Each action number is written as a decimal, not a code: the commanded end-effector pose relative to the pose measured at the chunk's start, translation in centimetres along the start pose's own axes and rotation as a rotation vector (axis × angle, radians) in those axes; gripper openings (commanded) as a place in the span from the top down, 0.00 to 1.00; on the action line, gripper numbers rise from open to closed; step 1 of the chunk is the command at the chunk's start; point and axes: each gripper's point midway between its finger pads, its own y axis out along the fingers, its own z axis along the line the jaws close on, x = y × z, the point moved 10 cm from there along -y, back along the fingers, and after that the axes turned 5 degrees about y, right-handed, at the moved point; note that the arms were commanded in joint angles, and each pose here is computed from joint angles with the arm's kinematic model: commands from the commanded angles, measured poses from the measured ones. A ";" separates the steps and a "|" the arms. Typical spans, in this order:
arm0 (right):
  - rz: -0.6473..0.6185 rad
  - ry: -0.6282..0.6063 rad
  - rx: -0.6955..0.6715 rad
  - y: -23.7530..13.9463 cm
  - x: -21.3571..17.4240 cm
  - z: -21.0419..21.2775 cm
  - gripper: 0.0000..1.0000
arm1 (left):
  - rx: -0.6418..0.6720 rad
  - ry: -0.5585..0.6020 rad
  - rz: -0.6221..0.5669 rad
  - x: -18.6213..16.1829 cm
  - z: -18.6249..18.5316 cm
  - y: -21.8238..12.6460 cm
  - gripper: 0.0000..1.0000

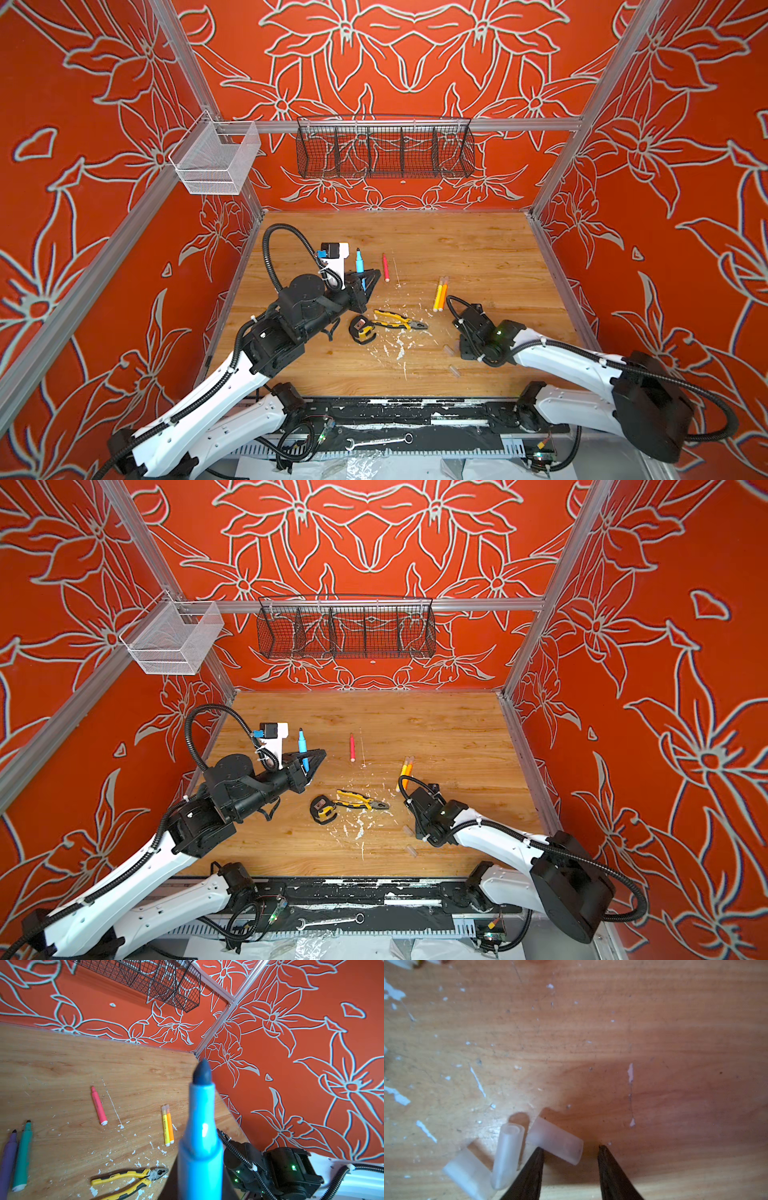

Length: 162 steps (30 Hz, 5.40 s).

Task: Insert the pens into the pen caps

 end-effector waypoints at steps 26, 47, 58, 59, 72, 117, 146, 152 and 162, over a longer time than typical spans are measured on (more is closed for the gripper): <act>0.036 0.027 -0.070 1.2 1.7 -0.2 0.69 | -0.058 -0.001 -0.050 0.5 -0.4 -2.1 1.00; 0.074 0.033 -0.061 1.6 1.7 0.0 0.90 | -0.101 0.114 -0.145 -0.2 0.0 -3.4 1.00; -0.235 0.146 0.197 -4.5 5.2 1.1 0.92 | -0.099 0.149 -0.089 -0.3 -0.3 -0.9 1.00; -0.277 0.165 0.222 -5.3 5.8 1.2 0.92 | -0.102 0.156 -0.073 -0.3 -0.3 -0.5 1.00; -0.624 0.445 0.636 -10.5 8.4 1.8 0.97 | -0.235 0.227 0.088 -0.6 -1.9 2.7 1.00; -0.804 0.220 1.486 -22.2 11.2 10.1 1.00 | -0.398 0.171 0.233 -3.4 -2.2 9.0 1.00; -0.759 0.182 1.449 -20.9 10.9 11.3 1.00 | -0.395 0.170 0.226 -3.3 -2.2 8.8 1.00; -0.733 0.160 1.434 -20.3 10.2 11.5 1.00 | -0.396 0.169 0.214 -3.2 -2.2 8.6 1.00; -0.712 0.106 1.448 -19.7 9.1 11.3 0.77 | -0.387 0.176 0.195 -3.2 -2.1 8.4 1.00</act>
